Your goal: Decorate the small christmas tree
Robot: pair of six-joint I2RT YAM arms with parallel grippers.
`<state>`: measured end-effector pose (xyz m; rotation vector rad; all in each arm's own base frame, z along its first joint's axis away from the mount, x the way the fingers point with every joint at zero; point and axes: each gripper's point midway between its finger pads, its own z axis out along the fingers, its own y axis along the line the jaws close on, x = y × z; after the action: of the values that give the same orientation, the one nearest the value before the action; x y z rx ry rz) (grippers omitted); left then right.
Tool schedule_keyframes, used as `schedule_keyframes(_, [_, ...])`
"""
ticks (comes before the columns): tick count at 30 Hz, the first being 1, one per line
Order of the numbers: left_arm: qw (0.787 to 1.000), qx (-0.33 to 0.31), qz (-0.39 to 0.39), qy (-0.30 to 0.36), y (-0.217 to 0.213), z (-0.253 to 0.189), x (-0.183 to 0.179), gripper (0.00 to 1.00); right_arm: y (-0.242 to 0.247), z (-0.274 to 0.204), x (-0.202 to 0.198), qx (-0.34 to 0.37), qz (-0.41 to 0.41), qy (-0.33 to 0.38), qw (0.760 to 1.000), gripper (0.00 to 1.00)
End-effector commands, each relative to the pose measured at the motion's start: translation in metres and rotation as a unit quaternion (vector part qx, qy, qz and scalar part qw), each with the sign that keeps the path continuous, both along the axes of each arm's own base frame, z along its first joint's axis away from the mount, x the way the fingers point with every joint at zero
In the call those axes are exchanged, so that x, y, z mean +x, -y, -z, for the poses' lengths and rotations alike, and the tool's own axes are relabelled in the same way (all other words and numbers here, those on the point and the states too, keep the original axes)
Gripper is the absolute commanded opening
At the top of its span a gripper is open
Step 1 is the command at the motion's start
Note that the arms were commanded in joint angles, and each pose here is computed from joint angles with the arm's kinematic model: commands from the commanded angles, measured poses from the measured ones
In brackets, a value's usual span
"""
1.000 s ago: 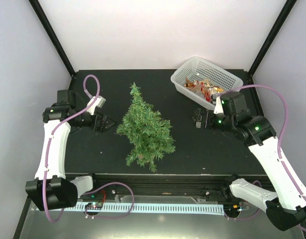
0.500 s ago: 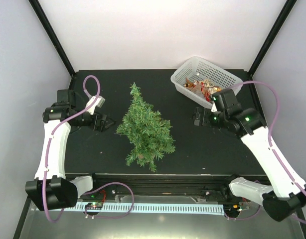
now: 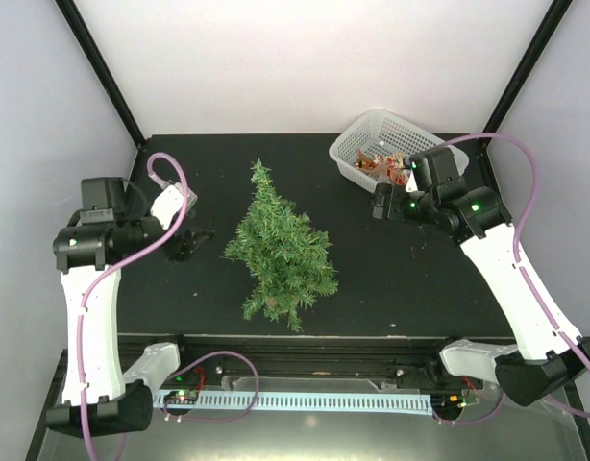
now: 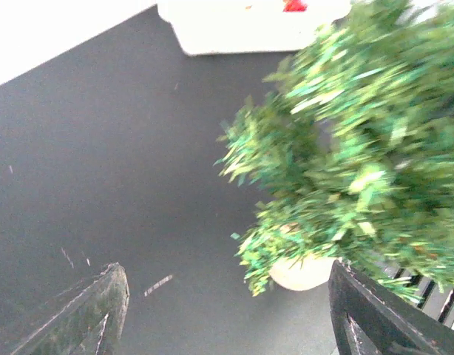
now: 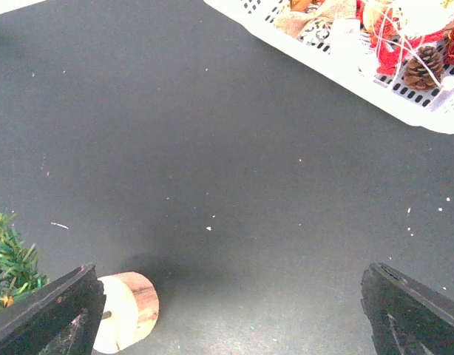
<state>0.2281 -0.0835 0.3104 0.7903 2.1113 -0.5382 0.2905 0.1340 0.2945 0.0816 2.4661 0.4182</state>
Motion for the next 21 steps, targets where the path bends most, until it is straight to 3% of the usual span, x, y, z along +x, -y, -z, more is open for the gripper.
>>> schedule_keyframes(1, [0.992, -0.02, 0.111, 0.064, 0.026, -0.038, -0.038, 0.75, 0.0, 0.001, -0.009, 0.007, -0.013, 0.003, 1.0, 0.95])
schedule_keyframes(8, [0.965, -0.091, 0.199, 0.143, 0.056, -0.093, -0.083, 0.81, -0.002, 0.0, -0.012, 0.01, -0.022, -0.006, 1.0, 0.96])
schedule_keyframes(21, [0.94, -0.21, 0.227, 0.146, 0.089, -0.135, -0.04, 0.86, -0.006, -0.013, -0.022, 0.035, -0.03, -0.001, 0.999, 0.97])
